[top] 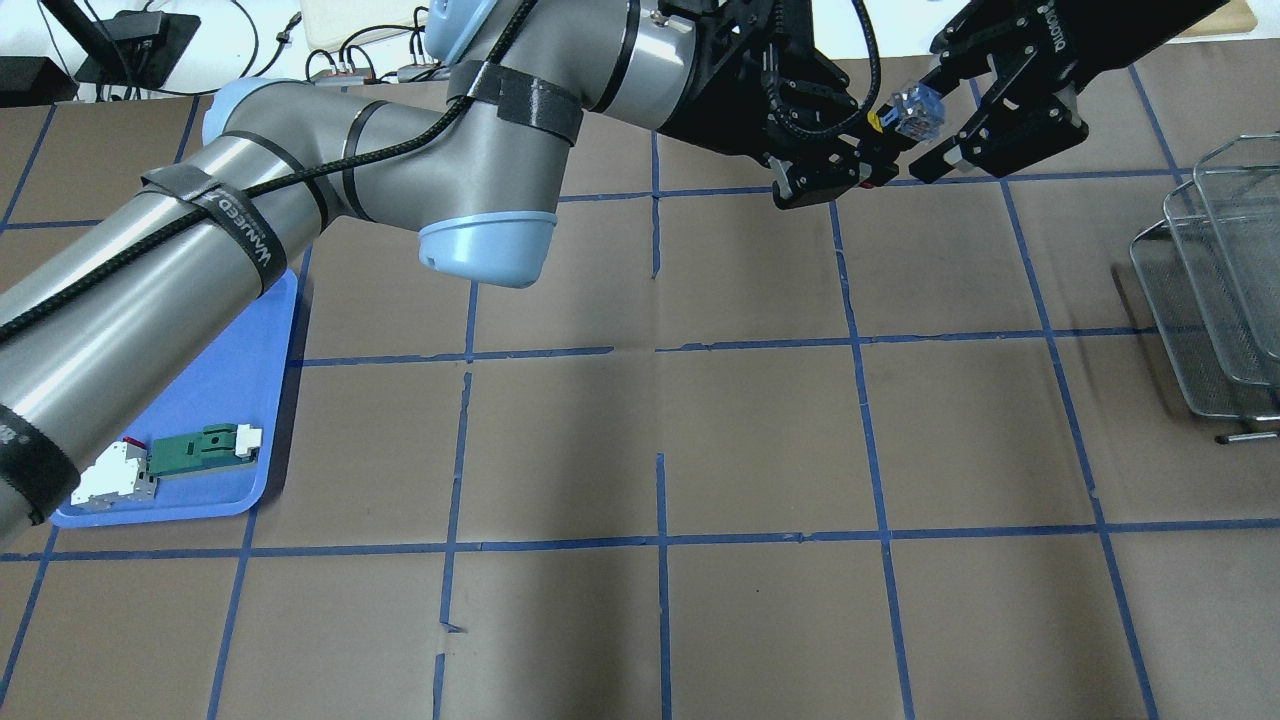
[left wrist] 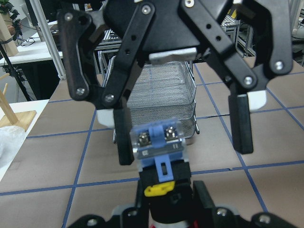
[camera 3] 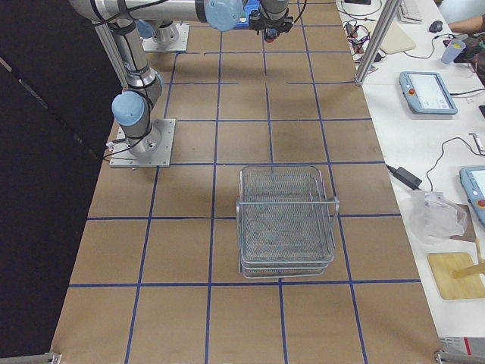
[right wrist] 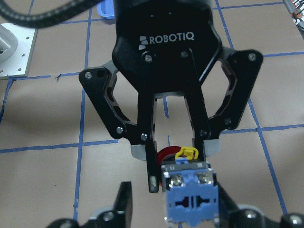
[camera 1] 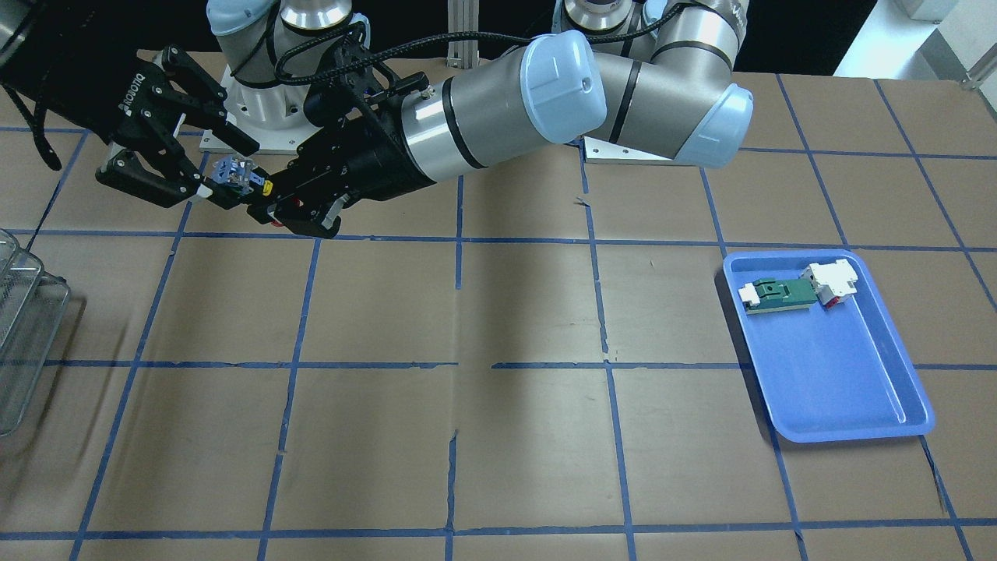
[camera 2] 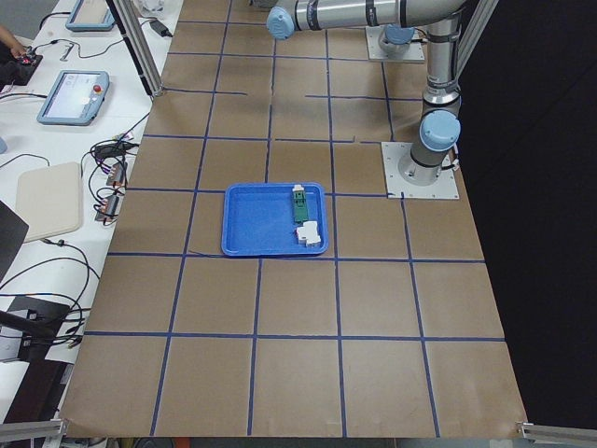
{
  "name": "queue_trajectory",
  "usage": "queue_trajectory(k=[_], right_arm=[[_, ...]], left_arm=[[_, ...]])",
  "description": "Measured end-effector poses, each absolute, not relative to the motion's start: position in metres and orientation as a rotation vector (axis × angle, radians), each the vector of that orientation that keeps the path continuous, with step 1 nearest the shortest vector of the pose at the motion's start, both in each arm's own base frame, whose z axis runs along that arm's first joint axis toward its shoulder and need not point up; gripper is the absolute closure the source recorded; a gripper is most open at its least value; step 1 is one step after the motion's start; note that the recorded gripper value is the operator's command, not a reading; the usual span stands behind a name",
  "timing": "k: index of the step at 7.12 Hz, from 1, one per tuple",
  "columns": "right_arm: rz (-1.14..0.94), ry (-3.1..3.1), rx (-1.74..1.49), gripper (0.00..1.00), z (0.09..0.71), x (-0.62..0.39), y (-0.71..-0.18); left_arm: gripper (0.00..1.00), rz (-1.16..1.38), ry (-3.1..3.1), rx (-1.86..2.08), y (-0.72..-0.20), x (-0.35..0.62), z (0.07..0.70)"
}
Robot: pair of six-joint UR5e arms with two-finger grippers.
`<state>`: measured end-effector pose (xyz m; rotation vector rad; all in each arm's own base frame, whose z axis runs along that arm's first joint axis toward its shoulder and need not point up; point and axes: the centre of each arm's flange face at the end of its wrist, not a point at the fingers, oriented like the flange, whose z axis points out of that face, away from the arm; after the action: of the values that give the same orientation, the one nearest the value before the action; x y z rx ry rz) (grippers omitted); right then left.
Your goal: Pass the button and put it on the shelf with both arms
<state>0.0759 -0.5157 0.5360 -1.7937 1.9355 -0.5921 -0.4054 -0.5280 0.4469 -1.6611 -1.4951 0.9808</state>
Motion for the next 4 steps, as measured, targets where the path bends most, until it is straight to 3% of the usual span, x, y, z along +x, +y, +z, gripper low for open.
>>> queue_trajectory(k=[1,2,4], right_arm=[[-0.596,1.937,-1.797,0.95,0.538,0.076,-0.516],[-0.596,1.937,-1.801,1.00,0.539,0.075,-0.515],[-0.593,1.939,-1.808,1.00,0.539,0.075,-0.515]], left_arm=[[0.71,0.981,-1.497,-1.661,-0.527,-0.405,0.448],[0.09,0.985,-1.499,-1.666,-0.525,-0.405,0.451],[0.00,0.990,-1.505,-1.669,-0.520,-0.406,0.460]])
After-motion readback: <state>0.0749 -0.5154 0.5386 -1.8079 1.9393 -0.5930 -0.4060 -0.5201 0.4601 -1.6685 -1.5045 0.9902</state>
